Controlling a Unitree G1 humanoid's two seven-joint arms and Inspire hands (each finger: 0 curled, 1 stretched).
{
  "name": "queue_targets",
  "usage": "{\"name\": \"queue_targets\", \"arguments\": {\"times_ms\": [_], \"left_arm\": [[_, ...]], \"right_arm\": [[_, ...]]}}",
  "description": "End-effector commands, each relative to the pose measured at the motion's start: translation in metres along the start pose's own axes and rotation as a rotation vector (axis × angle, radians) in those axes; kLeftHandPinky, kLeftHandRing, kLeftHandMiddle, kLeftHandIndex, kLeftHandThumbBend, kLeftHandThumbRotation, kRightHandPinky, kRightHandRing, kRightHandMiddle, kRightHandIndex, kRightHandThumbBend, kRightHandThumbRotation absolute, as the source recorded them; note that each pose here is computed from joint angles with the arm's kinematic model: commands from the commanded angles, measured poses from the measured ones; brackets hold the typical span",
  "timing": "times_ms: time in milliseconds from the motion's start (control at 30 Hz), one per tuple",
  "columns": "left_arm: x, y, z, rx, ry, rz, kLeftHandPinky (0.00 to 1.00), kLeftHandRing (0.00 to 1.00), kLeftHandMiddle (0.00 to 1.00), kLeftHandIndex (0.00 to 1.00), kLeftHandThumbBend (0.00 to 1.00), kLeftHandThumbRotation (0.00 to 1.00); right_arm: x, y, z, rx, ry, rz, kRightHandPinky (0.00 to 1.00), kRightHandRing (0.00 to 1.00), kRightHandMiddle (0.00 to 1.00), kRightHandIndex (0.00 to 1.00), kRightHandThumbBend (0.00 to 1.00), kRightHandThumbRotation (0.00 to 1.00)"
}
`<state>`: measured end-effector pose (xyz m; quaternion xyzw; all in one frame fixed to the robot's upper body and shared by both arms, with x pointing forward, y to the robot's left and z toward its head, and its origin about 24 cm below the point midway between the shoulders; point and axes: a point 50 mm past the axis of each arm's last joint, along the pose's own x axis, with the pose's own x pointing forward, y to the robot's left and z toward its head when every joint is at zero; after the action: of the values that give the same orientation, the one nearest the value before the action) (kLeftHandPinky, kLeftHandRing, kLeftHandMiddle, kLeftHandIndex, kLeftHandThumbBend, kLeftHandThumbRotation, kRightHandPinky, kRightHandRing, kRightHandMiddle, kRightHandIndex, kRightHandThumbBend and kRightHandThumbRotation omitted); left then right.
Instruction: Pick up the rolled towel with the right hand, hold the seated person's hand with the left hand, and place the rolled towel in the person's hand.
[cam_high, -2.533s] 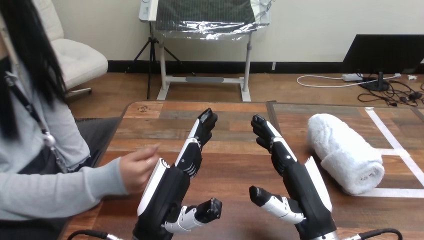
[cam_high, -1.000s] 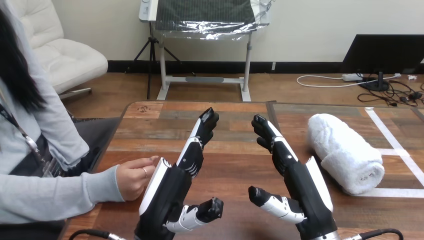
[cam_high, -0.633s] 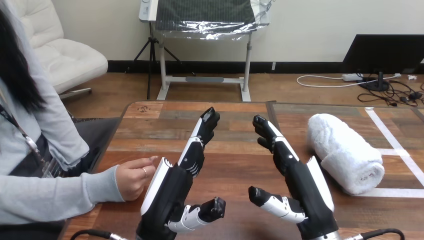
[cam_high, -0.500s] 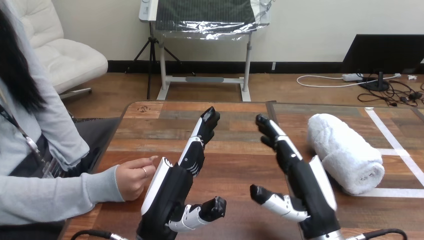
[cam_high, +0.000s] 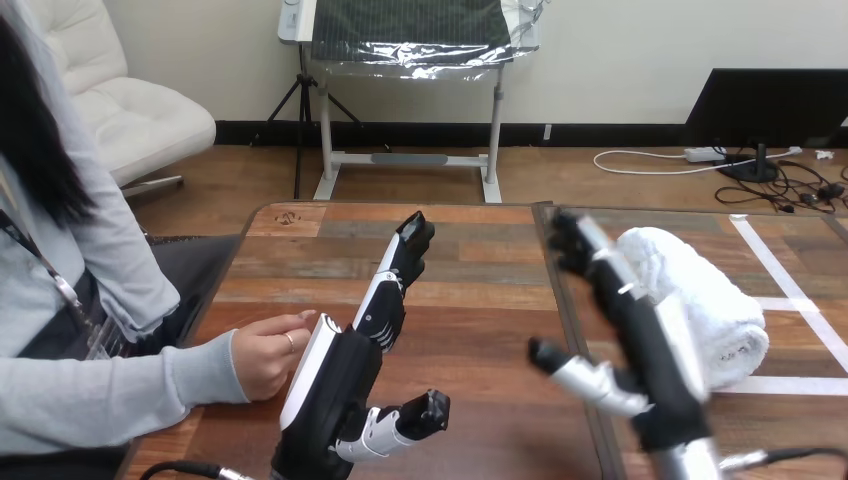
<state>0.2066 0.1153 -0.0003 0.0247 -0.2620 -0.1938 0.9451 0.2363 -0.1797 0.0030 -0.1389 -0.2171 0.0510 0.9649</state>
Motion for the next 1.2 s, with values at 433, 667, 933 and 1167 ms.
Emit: {"name": "queue_targets", "arguments": {"times_ms": [433,667,933,1167], "left_arm": [[0.014,0.002,0.007,0.037,-0.083,0.028,0.93,1.0,1.0,1.0,1.0,0.83],[0.013,0.001,0.007,0.038,-0.079,0.029,0.93,1.0,1.0,1.0,1.0,0.83],[0.013,-0.001,0.006,0.026,-0.079,0.035,0.93,1.0,1.0,1.0,1.0,0.82],[0.013,-0.002,0.006,0.011,-0.081,0.03,0.95,1.0,1.0,1.0,1.0,0.8]], "right_arm": [[0.06,-0.055,0.027,-0.098,-0.149,-0.172,0.88,0.9,0.91,0.93,1.0,0.64],[0.066,-0.065,0.032,-0.115,-0.148,-0.195,0.91,0.92,0.91,0.92,1.0,0.64],[0.075,-0.078,0.037,-0.143,-0.135,-0.212,0.94,0.93,0.93,0.93,1.0,0.63],[0.083,-0.087,0.042,-0.195,-0.123,-0.237,0.93,0.93,0.92,0.93,1.0,0.63]]}}
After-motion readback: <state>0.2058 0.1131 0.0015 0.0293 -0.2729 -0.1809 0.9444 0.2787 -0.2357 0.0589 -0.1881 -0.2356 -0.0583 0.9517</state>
